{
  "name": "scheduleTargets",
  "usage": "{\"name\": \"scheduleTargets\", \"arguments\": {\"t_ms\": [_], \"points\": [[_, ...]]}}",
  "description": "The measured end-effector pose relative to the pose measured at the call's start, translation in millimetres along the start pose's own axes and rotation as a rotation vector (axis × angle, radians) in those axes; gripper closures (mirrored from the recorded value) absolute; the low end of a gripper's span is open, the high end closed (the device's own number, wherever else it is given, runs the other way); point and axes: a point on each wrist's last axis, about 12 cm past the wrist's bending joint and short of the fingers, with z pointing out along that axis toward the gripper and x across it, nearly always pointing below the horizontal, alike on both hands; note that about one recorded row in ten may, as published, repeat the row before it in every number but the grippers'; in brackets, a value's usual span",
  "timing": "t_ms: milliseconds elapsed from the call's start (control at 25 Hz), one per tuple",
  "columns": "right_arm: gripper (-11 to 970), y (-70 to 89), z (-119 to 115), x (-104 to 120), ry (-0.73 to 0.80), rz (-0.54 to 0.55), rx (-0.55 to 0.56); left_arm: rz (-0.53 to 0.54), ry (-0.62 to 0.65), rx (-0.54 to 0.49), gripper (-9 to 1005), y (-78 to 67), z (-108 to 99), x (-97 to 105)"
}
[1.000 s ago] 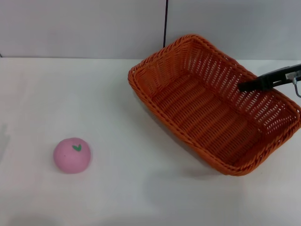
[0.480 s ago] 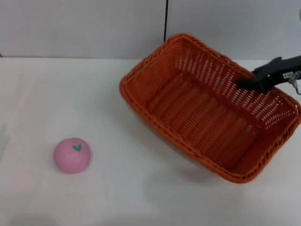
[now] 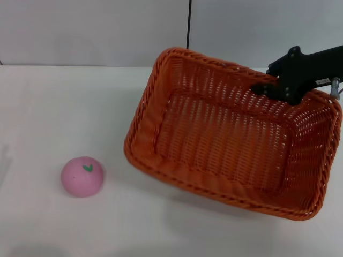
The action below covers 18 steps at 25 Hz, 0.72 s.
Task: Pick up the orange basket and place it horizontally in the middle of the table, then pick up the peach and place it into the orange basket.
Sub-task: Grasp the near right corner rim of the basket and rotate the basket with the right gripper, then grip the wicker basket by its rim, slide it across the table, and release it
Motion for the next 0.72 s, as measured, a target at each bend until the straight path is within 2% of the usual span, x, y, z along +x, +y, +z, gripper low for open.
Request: {"name": "scheduleTargets", "arguments": {"t_ms": [80,280,720], "points": [[807,-0.9,3,-8,0.011,-0.076,-0.036,-0.003,-0.01,0.006,226,-1.5,-3,-2],[806,-1.5,10,-19,0.038,-0.178,-0.071,-0.003,-0.02,0.013,229,-3.0,-9,-5],[806,5.9,40,-35,0.055,-0.276,-0.115,0.001,-0.005,0.005,235,-3.4,-23,-8]]}}
